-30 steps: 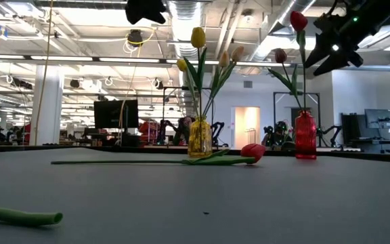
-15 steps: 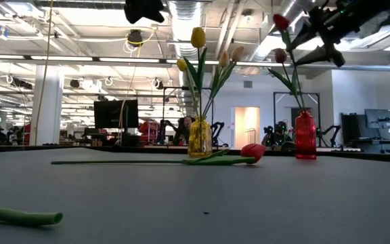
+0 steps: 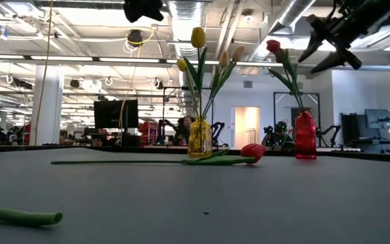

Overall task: Sort flowers into vase by color
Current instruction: Put the red flower into the red vase

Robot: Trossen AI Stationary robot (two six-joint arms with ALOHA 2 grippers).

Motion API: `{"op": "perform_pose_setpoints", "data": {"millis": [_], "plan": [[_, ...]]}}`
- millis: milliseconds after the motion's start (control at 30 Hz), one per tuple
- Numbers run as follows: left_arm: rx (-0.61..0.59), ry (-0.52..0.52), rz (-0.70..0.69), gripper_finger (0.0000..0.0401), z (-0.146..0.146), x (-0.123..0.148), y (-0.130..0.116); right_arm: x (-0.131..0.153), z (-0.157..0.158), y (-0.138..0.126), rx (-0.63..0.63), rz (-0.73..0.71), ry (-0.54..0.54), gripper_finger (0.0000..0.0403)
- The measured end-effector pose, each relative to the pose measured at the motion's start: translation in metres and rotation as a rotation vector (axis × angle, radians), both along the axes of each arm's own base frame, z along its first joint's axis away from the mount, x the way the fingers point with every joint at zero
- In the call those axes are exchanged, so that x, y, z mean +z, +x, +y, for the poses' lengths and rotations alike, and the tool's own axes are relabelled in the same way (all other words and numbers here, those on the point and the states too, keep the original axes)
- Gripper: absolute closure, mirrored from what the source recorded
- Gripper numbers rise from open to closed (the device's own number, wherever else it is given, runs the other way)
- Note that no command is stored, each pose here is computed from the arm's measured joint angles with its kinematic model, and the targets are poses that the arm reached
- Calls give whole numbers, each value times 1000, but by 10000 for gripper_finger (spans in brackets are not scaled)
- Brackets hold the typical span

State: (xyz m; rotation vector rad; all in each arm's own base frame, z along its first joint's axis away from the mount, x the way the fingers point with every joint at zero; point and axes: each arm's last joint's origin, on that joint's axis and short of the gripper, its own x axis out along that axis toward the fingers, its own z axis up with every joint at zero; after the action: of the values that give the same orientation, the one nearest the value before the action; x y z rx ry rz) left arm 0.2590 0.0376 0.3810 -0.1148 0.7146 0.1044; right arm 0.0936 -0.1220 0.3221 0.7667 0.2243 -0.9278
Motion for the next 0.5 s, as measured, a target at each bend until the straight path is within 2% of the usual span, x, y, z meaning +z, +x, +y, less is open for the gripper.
{"op": "perform_pose_setpoints", "data": {"millis": [367, 500], "plan": [[-10, 7, 48, 243, 0, -4, -3, -10, 10, 0, 106, 59, 107, 137], [-9, 2, 87, 243, 0, -17, -2, -8, 19, 0, 154, 100, 149, 137]]}}
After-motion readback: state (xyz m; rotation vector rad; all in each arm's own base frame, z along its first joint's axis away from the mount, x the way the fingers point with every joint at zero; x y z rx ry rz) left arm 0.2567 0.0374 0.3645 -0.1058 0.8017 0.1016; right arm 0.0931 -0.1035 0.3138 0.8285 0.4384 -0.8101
